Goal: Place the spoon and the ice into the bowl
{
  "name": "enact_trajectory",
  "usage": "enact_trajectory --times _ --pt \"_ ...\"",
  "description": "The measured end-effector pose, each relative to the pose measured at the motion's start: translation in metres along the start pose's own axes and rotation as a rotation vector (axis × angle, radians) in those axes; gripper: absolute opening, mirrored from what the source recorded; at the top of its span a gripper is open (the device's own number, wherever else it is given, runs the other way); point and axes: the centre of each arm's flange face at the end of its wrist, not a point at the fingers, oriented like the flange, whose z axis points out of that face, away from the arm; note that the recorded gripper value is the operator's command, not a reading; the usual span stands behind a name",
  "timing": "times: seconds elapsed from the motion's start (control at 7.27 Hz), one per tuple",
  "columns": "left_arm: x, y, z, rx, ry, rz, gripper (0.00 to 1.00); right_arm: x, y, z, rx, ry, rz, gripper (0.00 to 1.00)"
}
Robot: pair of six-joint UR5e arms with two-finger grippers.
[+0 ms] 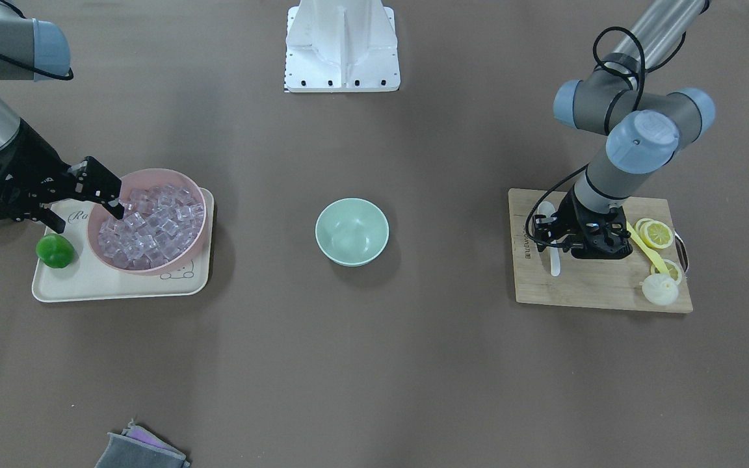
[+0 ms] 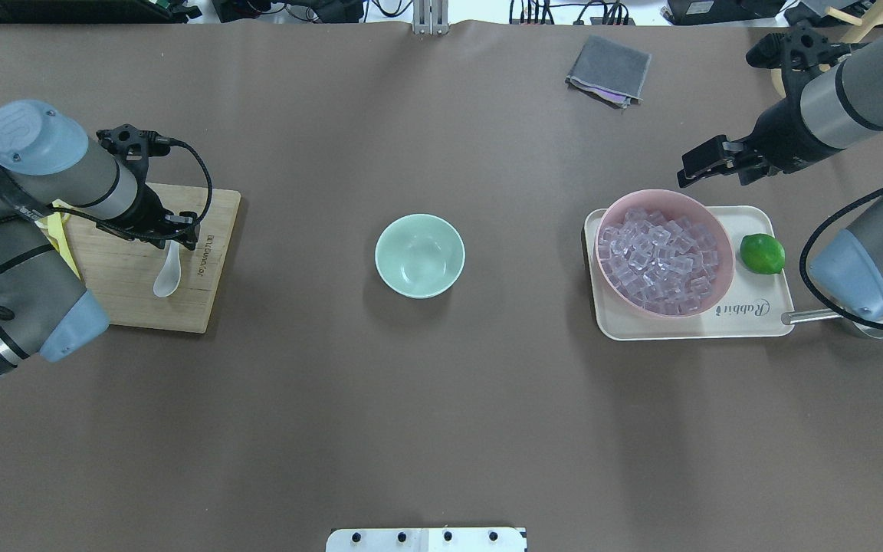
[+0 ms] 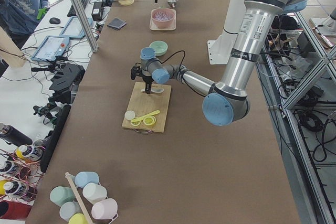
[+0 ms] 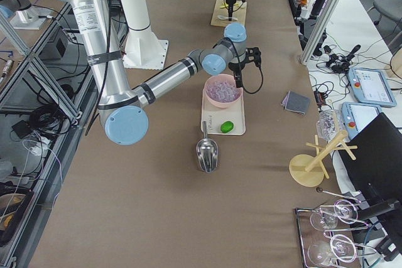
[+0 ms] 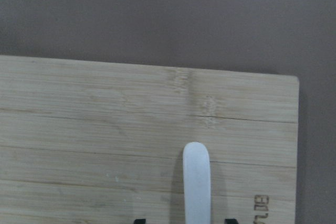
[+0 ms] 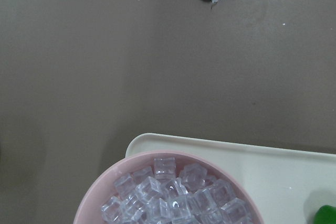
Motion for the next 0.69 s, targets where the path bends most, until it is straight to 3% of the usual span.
enact_trajectory --times 0.41,0.69 --pt "0.011 0.000 -0.004 0.002 0.015 0.013 0.00 0.000 0.000 0.000 0.001 0.001 0.000 0.99" --pt "0.041 -0.004 -0.030 0.025 0.070 0.037 0.00 -0.002 0.000 0.001 0.002 0.001 -0.003 0.98"
